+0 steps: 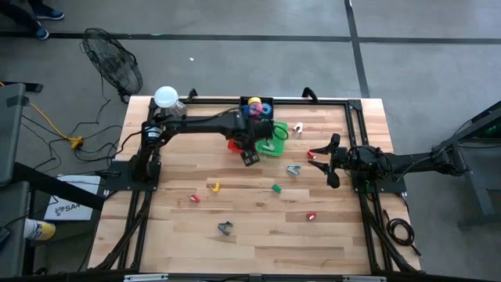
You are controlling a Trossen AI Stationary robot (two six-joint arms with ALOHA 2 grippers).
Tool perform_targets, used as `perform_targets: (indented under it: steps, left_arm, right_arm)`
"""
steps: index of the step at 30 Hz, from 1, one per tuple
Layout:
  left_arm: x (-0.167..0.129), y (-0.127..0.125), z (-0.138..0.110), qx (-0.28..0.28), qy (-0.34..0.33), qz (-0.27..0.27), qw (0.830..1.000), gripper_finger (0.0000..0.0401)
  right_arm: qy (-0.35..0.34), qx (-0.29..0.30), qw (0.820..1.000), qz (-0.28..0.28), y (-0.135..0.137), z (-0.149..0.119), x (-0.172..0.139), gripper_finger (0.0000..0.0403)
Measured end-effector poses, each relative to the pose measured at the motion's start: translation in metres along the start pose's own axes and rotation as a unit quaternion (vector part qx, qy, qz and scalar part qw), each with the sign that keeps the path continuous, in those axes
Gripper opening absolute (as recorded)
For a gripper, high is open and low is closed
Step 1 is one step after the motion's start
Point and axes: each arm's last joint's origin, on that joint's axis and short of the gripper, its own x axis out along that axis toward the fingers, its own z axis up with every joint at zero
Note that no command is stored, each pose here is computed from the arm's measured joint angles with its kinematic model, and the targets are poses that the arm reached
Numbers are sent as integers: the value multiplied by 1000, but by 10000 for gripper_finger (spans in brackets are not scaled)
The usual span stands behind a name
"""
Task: Pick and place Stapler, Stapler remover, tape
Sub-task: Put the bottom left small red stapler into the red bin
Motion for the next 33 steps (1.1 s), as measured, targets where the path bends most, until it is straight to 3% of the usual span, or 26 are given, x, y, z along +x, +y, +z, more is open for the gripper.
perform_targets:
  steps: [7, 15, 25, 29, 33]
  left_arm:
    - [-7, -29, -27, -54, 40, 81, 994, 245]
    - [-23, -69, -58, -81, 25, 168, 982, 245]
    - [-33, -112, -97, -79, 13, 194, 978, 245]
    - [-32, -119, -122, -129, 12, 201, 971, 245]
    - [-30, -117, -154, -220, 19, 211, 952, 245]
  right_arm:
    - [0, 0, 1000, 0, 0, 0, 0, 185]
    - [0, 0, 1000, 0, 0, 0, 0, 185]
    - [0, 0, 1000, 0, 0, 0, 0, 185]
    - [0, 0, 1000, 0, 0, 0, 0, 185]
    - [0, 0, 1000, 0, 0, 0, 0, 185]
